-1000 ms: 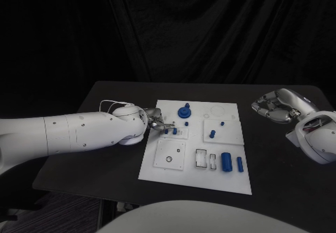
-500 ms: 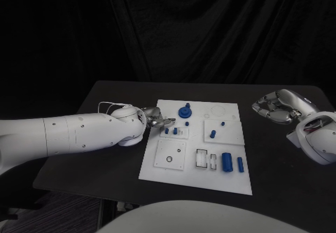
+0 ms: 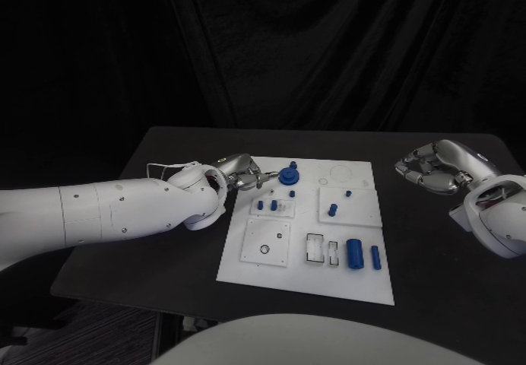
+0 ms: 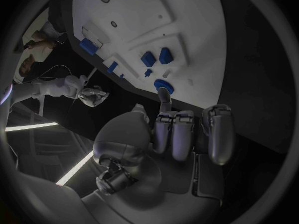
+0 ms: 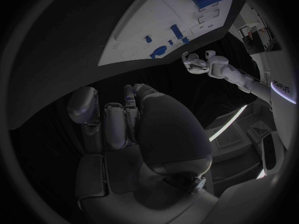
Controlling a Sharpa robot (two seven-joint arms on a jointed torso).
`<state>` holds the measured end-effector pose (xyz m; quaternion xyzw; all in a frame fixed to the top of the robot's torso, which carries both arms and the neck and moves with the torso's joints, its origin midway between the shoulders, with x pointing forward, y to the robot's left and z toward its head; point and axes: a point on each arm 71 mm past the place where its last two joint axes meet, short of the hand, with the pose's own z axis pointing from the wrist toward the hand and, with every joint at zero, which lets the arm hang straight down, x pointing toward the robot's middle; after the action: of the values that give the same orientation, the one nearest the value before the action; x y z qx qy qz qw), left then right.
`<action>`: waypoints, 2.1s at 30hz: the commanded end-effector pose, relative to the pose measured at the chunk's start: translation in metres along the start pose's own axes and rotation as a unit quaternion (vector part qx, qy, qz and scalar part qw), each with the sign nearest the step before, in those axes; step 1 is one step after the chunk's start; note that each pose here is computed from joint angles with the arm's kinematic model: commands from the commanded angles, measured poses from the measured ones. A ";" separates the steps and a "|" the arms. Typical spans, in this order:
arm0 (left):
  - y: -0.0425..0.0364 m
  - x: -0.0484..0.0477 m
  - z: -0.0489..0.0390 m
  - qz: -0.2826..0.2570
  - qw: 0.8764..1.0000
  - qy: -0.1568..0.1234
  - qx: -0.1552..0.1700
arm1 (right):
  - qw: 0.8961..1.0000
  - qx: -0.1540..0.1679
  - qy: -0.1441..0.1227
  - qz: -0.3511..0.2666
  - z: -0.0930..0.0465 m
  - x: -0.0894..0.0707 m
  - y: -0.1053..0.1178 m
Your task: Assemble the parts on the task board
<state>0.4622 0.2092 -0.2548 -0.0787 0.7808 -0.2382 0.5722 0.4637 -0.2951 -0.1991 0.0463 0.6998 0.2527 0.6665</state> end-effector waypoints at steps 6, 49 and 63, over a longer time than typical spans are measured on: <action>-0.0328 -0.0197 0.0034 0.008 0.977 -0.050 0.206 | 1.000 -0.004 -0.011 -0.001 -0.001 -0.001 0.001; -0.0579 0.0275 0.0575 0.189 0.938 0.090 0.277 | 1.000 -0.018 -0.014 0.002 -0.006 -0.003 0.003; -0.0523 0.0210 0.0589 0.190 0.944 0.058 0.264 | 1.000 -0.010 -0.005 0.001 -0.005 -0.001 0.002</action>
<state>0.5017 0.1388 -0.2637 0.2434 0.7303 -0.3289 0.5470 0.4585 -0.2953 -0.1958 0.0396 0.6896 0.2657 0.6725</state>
